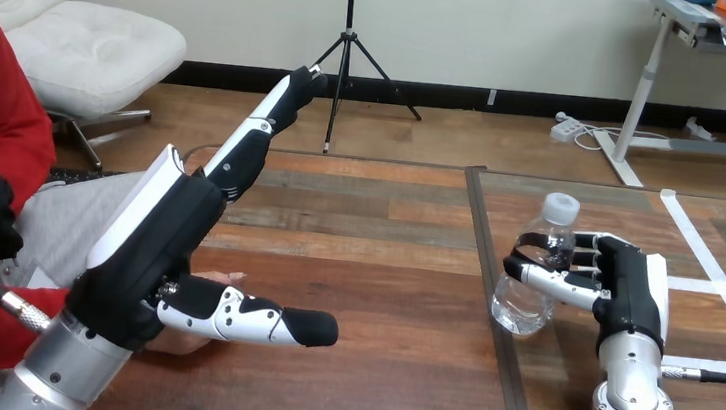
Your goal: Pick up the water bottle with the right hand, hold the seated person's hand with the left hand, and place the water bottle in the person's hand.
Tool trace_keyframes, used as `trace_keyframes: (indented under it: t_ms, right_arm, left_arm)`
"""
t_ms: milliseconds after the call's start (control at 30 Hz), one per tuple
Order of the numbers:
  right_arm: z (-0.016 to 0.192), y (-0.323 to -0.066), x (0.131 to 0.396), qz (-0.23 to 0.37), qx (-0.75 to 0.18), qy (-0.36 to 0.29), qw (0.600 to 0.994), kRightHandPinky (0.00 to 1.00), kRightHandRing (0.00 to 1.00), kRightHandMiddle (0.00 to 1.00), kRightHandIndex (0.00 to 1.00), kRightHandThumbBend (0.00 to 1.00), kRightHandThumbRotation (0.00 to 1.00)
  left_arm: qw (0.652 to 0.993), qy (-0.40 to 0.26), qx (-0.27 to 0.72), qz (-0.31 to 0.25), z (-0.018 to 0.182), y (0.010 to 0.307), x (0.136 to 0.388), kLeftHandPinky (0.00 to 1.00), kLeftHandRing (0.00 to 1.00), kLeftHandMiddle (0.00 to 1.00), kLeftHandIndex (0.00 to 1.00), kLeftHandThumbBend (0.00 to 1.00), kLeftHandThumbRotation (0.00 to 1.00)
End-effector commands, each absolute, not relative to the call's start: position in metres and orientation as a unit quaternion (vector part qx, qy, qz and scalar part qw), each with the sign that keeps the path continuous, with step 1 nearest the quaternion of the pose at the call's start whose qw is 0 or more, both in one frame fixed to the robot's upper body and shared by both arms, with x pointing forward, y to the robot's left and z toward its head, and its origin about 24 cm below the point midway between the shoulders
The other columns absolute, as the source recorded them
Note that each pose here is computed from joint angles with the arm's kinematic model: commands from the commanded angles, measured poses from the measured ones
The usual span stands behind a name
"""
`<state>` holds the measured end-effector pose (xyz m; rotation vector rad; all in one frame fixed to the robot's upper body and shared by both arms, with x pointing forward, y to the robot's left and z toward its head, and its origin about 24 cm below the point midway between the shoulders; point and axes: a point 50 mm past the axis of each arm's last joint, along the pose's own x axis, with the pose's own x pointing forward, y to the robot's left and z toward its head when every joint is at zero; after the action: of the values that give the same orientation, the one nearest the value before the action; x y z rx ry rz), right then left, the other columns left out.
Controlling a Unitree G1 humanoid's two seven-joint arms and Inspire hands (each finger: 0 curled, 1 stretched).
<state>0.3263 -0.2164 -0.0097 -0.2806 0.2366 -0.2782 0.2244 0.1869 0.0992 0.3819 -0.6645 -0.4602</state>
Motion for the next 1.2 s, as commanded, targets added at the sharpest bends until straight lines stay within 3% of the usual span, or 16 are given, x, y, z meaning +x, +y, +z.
trace_keyframes:
  t_ms: [0, 1167]
  right_arm:
    - [0.019, -0.204, 0.344, -0.127, -0.121, 0.036, 0.984, 0.46, 0.51, 0.53, 0.52, 0.92, 0.0]
    - [0.021, -0.187, 0.333, -0.048, -0.074, -0.04, 0.995, 0.39, 0.44, 0.49, 0.5, 0.9, 0.0]
  left_arm:
    - [0.891, -0.351, 0.194, -0.213, 0.114, 0.187, 0.229, 1.0, 1.0, 1.0, 1.0, 1.0, 0.48]
    - [0.891, -0.325, 0.24, -0.206, 0.111, 0.199, 0.225, 0.99, 1.0, 1.0, 1.0, 1.0, 0.46]
